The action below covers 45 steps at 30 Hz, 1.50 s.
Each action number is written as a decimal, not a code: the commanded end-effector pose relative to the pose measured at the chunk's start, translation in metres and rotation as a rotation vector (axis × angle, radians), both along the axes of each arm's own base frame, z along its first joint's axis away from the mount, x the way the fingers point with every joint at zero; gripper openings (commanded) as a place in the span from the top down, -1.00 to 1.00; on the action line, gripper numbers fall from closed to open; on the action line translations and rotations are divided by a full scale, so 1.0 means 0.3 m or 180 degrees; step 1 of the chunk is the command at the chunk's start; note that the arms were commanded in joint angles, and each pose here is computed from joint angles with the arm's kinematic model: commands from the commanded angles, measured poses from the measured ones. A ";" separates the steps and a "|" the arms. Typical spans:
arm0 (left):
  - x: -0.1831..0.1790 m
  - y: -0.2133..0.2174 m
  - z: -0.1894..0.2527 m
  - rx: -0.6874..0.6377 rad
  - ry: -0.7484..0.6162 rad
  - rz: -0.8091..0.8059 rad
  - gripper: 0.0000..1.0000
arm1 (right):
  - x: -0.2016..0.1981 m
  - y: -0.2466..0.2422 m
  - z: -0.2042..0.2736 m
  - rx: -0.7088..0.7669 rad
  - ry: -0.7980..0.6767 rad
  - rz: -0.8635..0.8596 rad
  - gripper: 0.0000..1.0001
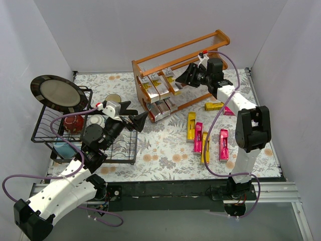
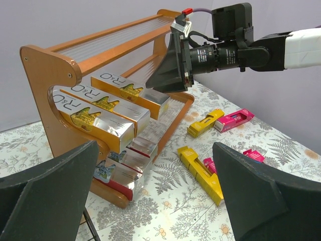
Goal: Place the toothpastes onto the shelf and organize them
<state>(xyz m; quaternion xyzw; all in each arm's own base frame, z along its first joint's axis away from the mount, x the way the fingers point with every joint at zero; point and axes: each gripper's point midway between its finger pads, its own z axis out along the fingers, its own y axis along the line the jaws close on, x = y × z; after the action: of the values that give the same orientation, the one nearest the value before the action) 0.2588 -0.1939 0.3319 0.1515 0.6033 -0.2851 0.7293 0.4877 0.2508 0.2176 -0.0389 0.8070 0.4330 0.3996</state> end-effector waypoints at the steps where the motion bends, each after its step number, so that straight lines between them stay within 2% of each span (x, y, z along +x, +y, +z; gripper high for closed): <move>1: -0.001 0.006 0.051 -0.0013 -0.0089 0.0008 -0.96 | 0.004 0.025 0.077 0.0111 -0.0270 0.0087 -0.19; 6: 0.000 0.006 0.048 -0.0007 -0.0082 0.0008 -0.96 | 0.001 0.044 0.052 0.0137 -0.0230 0.0136 0.03; 22: -0.003 0.008 0.052 -0.0012 -0.0097 0.0009 -0.96 | 0.018 0.146 0.011 0.0133 -0.0233 0.0301 0.38; 40: -0.004 0.006 0.055 -0.0014 -0.0107 -0.0005 -0.96 | -0.032 0.217 0.018 0.0174 -0.0331 0.0581 0.39; 42: -0.005 0.006 0.057 -0.0017 -0.0111 -0.0005 -0.96 | -0.033 0.213 0.018 0.0173 -0.0332 0.0572 0.36; 45: -0.005 0.008 0.054 -0.0012 -0.0109 0.0001 -0.96 | -0.034 0.200 0.031 0.0148 -0.0372 0.0512 0.22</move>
<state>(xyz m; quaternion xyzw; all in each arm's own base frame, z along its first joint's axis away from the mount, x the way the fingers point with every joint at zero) 0.2592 -0.1944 0.3308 0.1531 0.6042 -0.2843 0.7285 0.4906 0.2976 0.2193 -0.0911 0.7769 0.4683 0.4108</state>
